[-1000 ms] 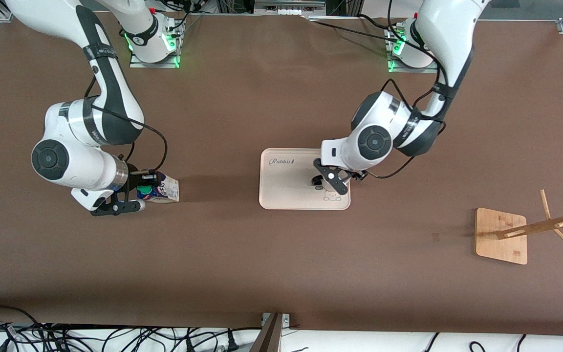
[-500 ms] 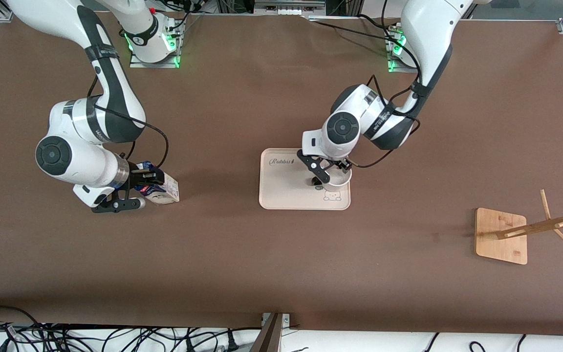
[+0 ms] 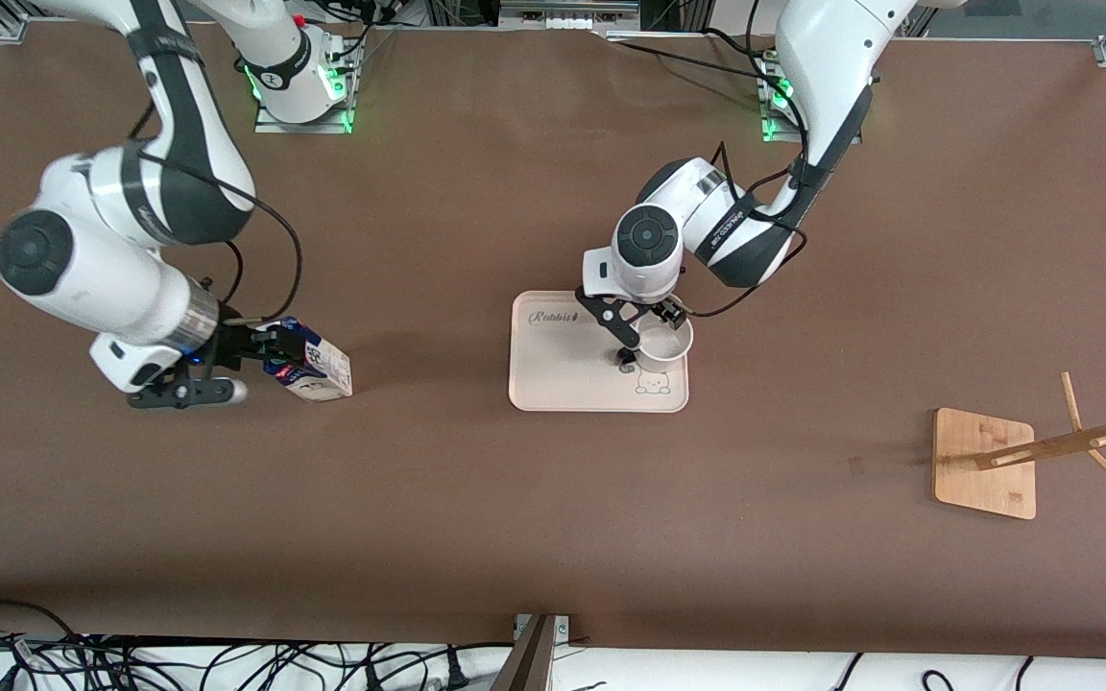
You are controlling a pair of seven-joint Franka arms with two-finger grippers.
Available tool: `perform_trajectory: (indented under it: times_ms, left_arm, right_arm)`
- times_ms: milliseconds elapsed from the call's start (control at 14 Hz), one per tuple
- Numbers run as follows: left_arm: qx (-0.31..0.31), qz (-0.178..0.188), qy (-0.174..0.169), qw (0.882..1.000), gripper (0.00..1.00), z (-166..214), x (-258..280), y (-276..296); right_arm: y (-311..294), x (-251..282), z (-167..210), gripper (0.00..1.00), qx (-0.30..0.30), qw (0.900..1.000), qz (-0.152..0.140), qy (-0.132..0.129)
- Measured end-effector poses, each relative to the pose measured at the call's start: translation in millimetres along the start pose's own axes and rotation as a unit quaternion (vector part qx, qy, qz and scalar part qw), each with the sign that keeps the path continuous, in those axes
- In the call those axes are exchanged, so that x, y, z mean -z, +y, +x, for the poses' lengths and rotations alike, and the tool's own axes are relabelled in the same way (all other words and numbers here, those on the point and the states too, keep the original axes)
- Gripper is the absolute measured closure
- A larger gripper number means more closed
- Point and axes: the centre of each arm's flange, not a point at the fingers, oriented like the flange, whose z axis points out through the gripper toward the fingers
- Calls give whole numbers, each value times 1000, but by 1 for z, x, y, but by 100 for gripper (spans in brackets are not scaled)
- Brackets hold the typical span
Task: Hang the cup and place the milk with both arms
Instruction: 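Set the milk carton on the table and open the right gripper, then lift the white mug off the tray with the left gripper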
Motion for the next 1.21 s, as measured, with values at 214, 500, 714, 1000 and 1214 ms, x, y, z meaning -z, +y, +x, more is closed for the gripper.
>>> perform_trajectory:
  times_ms: [214,500,714,1000,1214]
  left_arm:
    - [-4,7,-1,1000,0,0,-2,-2]
    - [-11,19,2,1000,42,1,-2,-4]
    - [-9,19,3,1000,72,1,-2,-5]
    - [-6,20,14,1000,93,5,7,-8]
    - [15,25,52,998,93,16,43,-18]
  right_arm:
    - [16,70,-18,0,-3,1000,-10,19]
    - [32,136,-47,0,-9,999,-17,31]
    - [53,168,-53,0,-27,999,-19,27]
    - [64,174,-51,0,-35,999,-29,26]
    - [64,163,-46,0,-36,999,-32,17]
